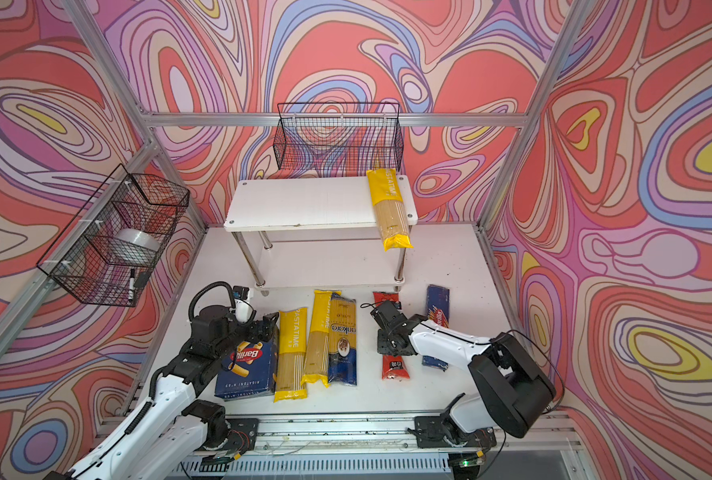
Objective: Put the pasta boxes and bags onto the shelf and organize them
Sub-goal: 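Lift the red spaghetti bag off the table with the right gripper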
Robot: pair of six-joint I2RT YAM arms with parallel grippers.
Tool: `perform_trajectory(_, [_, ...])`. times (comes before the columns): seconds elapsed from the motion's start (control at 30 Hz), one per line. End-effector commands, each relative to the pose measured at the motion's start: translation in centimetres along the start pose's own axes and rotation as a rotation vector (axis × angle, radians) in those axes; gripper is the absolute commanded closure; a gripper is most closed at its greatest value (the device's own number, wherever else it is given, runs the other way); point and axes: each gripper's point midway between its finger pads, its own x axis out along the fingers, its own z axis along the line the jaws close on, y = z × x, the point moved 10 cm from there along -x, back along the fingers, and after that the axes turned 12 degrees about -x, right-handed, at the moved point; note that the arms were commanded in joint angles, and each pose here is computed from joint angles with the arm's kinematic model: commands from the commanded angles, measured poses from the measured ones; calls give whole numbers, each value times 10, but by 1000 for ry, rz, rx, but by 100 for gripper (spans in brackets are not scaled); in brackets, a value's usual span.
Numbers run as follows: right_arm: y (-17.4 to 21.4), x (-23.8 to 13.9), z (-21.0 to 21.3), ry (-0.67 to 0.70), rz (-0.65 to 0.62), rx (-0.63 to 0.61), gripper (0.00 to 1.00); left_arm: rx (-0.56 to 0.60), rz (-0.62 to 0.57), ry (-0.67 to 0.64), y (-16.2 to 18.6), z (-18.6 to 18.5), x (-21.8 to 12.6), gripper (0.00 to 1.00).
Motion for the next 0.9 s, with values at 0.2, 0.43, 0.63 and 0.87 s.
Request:
perform_trajectory(0.2, [13,-1,4,-51,19,7,71,-1,6,-23,2,2,-2,0])
perform_trajectory(0.43, [5,-15,6,-74,-29,-23,88,-3,2,-27,2,2,-2,0])
perform_trajectory(0.63, [-5,-38,13,-142,-94,-66,99,0,5,-26,2,2,-1,0])
perform_trajectory(0.87, [-13,-69,31,-223,-163,-180,99,2,8,-23,2,2,-1,0])
